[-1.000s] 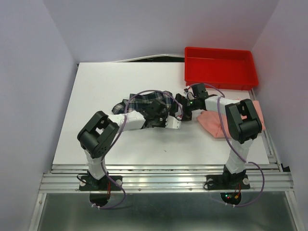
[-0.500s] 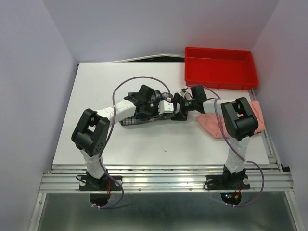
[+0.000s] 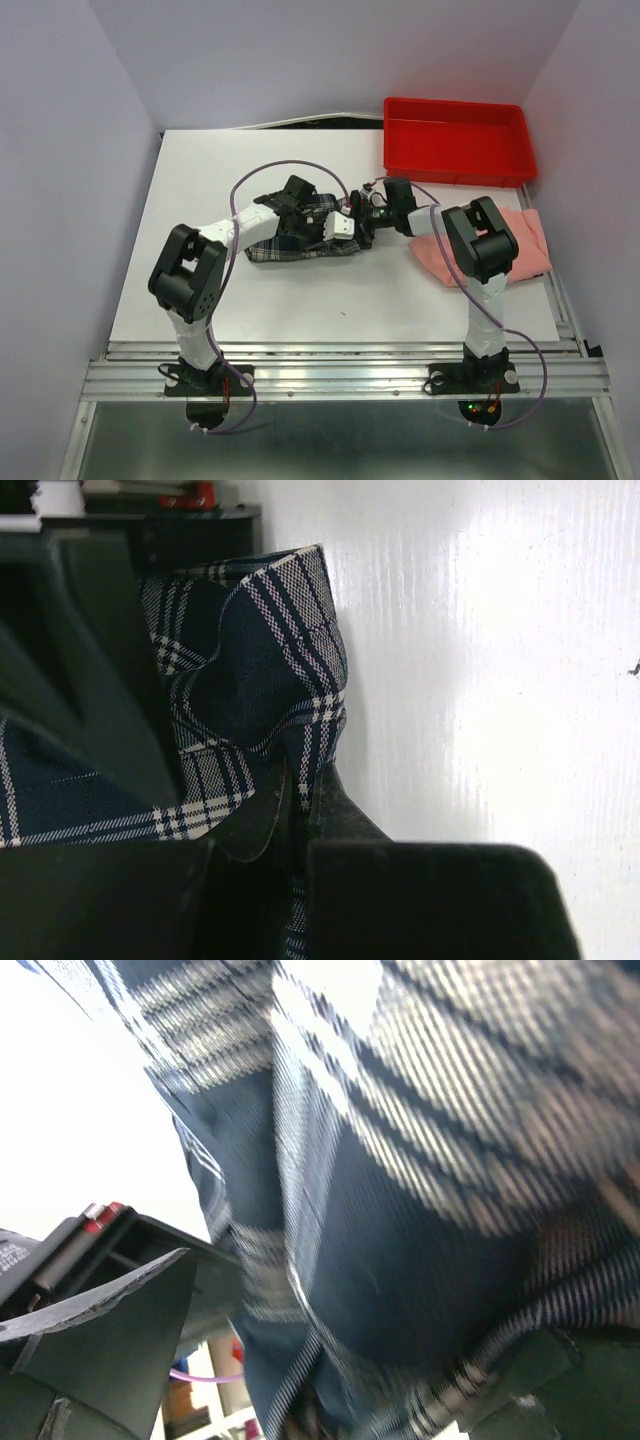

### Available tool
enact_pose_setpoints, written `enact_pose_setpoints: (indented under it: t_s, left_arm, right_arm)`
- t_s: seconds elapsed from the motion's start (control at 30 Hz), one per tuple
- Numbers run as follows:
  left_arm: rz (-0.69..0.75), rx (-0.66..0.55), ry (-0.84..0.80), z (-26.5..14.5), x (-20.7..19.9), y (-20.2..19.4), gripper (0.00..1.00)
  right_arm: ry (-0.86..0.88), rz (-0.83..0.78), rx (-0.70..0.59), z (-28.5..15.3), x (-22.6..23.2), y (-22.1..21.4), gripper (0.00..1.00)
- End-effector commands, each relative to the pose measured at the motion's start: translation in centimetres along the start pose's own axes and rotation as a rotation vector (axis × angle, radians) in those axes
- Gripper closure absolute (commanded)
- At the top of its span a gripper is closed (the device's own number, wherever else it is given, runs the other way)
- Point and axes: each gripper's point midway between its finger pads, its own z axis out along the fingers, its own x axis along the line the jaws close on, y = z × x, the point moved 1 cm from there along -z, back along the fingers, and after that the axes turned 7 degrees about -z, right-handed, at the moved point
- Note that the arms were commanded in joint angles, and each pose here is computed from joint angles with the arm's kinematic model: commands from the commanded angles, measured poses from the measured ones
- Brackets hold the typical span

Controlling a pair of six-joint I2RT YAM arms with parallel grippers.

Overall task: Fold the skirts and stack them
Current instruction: Neatly place the folded skirt to the corner

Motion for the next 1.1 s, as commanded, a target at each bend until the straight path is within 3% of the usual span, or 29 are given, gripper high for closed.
enact_pose_setpoints:
  t_s: [0.0,0.07,0.1,0.13,0.17,0.2,0.23,0.27,0.3,0.37,0.47,0.5,0.53,0.57,0.63,0.67,0.7,0.73,0.87,0.93,1.07]
  left_arm:
    - [0.049,-0.041,-0.053,-0.1,-0.4,1.7,1.00]
    - [0.052,-0.041,-0.032,-0.2,0.2,2.0,0.98]
    - [0.018,-0.043,-0.013,-0.4,0.5,2.3,0.87]
    - [0.010,-0.049,0.031,-1.0,1.5,2.8,0.81]
    - [-0.040,-0.078,0.083,-2.3,2.4,3.6,0.67]
    - [-0.025,-0.093,0.098,-3.1,2.4,4.3,0.60]
    - [-0.120,-0.127,0.181,-4.5,3.7,4.6,0.54]
    - [-0.147,-0.149,0.232,-5.7,4.2,5.1,0.47]
    - [-0.141,-0.185,0.296,-8.0,4.3,6.5,0.28]
    - [-0.121,-0.162,0.406,-10.7,4.7,6.8,0.04]
    - [-0.120,-0.203,0.629,-16.4,5.0,8.4,0.02]
    - [-0.120,-0.272,0.735,-19.4,5.2,10.0,0.02]
    - [-0.185,-0.262,0.872,-21.6,6.0,9.2,0.02]
    - [-0.312,-0.343,0.974,-24.1,5.9,9.4,0.02]
    - [-0.420,-0.396,1.052,-26.6,6.3,9.0,0.02]
    - [-0.468,-0.403,1.044,-27.2,6.3,8.6,0.02]
    - [-0.629,-0.368,1.028,-27.1,6.3,5.9,0.02]
    - [-0.712,-0.380,1.018,-27.8,6.5,5.7,0.04]
    - [-1.165,-0.317,0.871,-25.0,4.6,-2.0,0.09]
    - [-1.309,-0.353,0.790,-23.5,2.7,-4.5,0.02]
    - [-1.458,-0.431,0.654,-20.9,0.0,-6.7,0.02]
  right_arm:
    - [0.029,-0.091,-0.008,3.0,1.0,0.2,0.01]
    - [0.019,-0.109,-0.012,3.3,0.7,-0.2,0.12]
    - [0.009,-0.113,-0.019,3.3,0.4,-0.3,0.20]
    - [-0.007,-0.119,-0.030,3.3,0.0,-0.2,0.36]
    - [-0.035,-0.141,-0.050,3.1,-0.4,-0.2,0.49]
    - [-0.050,-0.152,-0.057,2.9,-0.5,-0.1,0.49]
    - [-0.066,-0.164,-0.063,2.8,-0.6,-0.1,0.60]
    - [-0.092,-0.184,-0.059,2.6,-1.0,-0.3,0.64]
    - [-0.104,-0.201,-0.064,2.4,-0.9,-0.1,0.67]
    - [-0.127,-0.231,-0.047,2.1,-1.2,-0.4,0.74]
    - [-0.141,-0.275,-0.040,1.8,-1.2,-0.6,0.79]
    - [-0.147,-0.291,-0.034,1.7,-1.4,-0.7,0.80]
    - [-0.153,-0.308,-0.029,1.5,-1.4,-0.7,0.83]
    - [-0.173,-0.320,-0.018,1.4,-1.8,-0.9,0.83]
    - [-0.185,-0.341,-0.017,1.2,-1.7,-0.9,0.85]
    - [-0.197,-0.338,-0.007,1.0,-1.9,-1.2,0.86]
    - [-0.209,-0.337,-0.009,0.9,-2.0,-1.1,0.87]
    - [-0.211,-0.334,-0.009,0.7,-1.9,-1.2,0.88]
    - [-0.237,-0.319,-0.013,0.6,-2.1,-1.1,0.89]
    - [-0.255,-0.293,0.008,0.7,-2.6,-1.3,0.89]
    - [-0.246,-0.290,0.017,1.0,-2.3,-0.9,0.89]
